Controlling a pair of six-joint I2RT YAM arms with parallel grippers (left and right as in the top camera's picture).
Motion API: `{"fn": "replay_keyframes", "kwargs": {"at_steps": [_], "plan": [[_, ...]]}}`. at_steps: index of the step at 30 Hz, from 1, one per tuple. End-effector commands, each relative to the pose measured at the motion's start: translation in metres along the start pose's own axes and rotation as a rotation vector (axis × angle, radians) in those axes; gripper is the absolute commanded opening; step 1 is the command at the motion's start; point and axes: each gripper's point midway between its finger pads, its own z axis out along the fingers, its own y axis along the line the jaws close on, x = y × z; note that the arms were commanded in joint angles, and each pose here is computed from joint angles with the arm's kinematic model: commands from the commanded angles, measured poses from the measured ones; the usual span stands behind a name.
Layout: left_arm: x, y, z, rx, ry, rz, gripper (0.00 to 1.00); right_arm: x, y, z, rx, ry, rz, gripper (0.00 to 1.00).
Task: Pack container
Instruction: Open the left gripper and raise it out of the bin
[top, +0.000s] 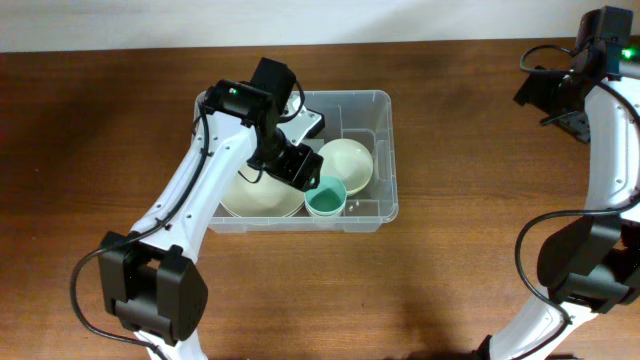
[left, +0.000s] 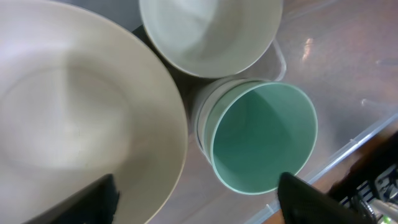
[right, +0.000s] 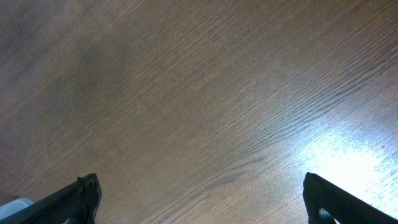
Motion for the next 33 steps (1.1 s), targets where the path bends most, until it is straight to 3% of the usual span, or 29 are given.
{"fn": "replay_keyframes", "kwargs": {"at_steps": [1, 6, 14, 20, 26, 28, 33], "plan": [[-0.01, 0.015, -0.022, -0.11, -0.034, -0.025, 0.93, 0.0, -0.001, 0.001, 0.002, -0.001, 0.002, 0.99], [-0.002, 0.057, -0.079, -0.345, -0.086, -0.189, 0.99, 0.0, -0.001, 0.001, 0.002, -0.001, 0.002, 0.99], [0.032, 0.064, -0.168, -0.388, -0.294, -0.337, 0.99, 0.0, -0.001, 0.001, 0.002, -0.001, 0.002, 0.99], [0.062, 0.032, -0.223, -0.402, -0.5, -0.299, 0.99, 0.0, -0.001, 0.001, 0.002, -0.001, 0.002, 0.99], [0.107, -0.005, -0.216, -0.373, -0.645, -0.201, 0.95, 0.0, -0.001, 0.001, 0.002, 0.0, 0.002, 0.99], [0.123, -0.008, -0.204, -0.362, -0.675, -0.208, 1.0, 0.0, -0.001, 0.001, 0.002, -0.001, 0.002, 0.99], [0.152, -0.008, -0.183, -0.333, -0.713, -0.284, 1.0, 0.0, -0.001, 0.001, 0.002, -0.001, 0.002, 0.99]]}}
